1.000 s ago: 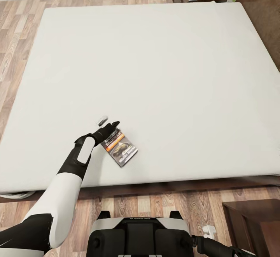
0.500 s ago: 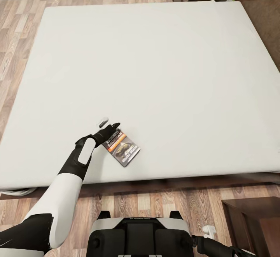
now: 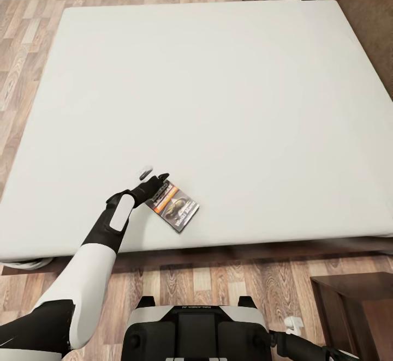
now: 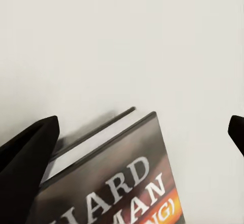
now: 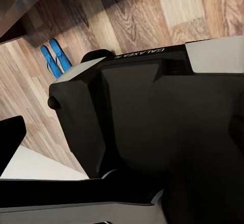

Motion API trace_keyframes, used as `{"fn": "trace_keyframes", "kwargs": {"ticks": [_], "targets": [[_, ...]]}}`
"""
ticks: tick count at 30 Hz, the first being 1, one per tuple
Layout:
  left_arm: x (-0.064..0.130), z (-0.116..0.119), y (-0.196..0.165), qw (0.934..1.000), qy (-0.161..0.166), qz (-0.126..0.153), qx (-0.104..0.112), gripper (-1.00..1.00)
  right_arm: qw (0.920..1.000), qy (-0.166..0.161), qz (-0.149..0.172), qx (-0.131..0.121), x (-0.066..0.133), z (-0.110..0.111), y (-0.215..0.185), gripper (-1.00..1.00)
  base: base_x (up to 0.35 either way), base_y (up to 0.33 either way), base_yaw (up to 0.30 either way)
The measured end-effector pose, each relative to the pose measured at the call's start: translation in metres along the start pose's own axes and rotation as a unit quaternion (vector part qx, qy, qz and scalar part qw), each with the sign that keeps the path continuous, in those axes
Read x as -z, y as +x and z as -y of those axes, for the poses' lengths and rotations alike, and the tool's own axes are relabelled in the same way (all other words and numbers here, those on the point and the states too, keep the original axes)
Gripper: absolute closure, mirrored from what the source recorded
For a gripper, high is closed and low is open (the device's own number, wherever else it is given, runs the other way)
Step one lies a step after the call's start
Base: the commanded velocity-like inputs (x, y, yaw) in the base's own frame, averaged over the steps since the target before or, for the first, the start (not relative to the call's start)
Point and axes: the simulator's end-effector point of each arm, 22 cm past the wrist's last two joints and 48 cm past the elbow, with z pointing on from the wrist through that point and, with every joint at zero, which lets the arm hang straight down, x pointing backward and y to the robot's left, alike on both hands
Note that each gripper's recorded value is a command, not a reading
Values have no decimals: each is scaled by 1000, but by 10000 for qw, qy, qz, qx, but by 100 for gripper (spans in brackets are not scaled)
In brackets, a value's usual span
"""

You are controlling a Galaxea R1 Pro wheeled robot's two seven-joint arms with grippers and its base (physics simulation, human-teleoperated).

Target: In the bedroom, move the book from the bed onto either nightstand, and place the two sandals side by side next to the bed.

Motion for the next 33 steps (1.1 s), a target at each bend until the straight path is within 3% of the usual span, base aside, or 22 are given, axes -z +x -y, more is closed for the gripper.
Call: {"fn": "trace_keyframes", "kwargs": {"ticks": [10,33], "targets": [[0,-1,0,10000,-22,-2,-20,-100,10000,-3,8,6,0,0,-1,-100,-1,0,-138],[-3,-11,16,9998,-117,-172,58,-100,10000,-4,5,5,0,-1,-1,-100,-75,0,-4]]}}
